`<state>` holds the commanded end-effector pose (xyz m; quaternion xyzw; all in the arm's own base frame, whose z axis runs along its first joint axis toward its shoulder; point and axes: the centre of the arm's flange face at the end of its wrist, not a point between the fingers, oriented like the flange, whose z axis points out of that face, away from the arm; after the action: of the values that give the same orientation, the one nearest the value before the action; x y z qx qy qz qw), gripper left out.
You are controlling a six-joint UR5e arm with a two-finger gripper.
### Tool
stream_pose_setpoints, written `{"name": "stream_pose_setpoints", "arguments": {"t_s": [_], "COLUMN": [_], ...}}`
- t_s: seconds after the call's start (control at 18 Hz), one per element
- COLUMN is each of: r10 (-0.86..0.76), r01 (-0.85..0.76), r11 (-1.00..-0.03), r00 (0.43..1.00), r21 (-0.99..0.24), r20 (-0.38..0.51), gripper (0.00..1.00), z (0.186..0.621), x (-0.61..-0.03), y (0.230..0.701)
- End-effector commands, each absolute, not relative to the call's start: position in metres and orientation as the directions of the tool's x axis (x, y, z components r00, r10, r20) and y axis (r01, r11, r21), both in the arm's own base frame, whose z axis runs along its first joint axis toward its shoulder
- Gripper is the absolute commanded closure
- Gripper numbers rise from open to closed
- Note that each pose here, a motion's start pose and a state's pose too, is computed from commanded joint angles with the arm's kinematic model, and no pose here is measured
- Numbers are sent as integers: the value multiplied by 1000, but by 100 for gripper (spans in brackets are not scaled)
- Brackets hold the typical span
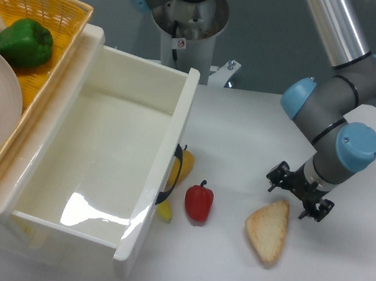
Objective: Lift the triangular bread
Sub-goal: 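Move the open gripper down toward the triangular bread slice, then close the gripper on the corner of the triangular bread slice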
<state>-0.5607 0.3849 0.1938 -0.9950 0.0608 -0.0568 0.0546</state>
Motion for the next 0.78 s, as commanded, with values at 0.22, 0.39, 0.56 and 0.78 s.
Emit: {"name": "stream_pose_setpoints", "arguments": {"t_s": [0.22, 0.39, 0.56, 0.78], "r10": [-138, -137, -136, -132], "r01": [-127, -127, -128, -126], "r11": [-985, -984, -983, -983], "r00": [986, 987, 989, 990], "r21": [-119, -121, -128, -131], "r20": [94, 79, 59, 42], "gripper": [42, 64, 82, 88], "z": [194, 201, 211, 221], "x": [-560, -565, -572, -578], "y": [391, 393, 394, 393]}}
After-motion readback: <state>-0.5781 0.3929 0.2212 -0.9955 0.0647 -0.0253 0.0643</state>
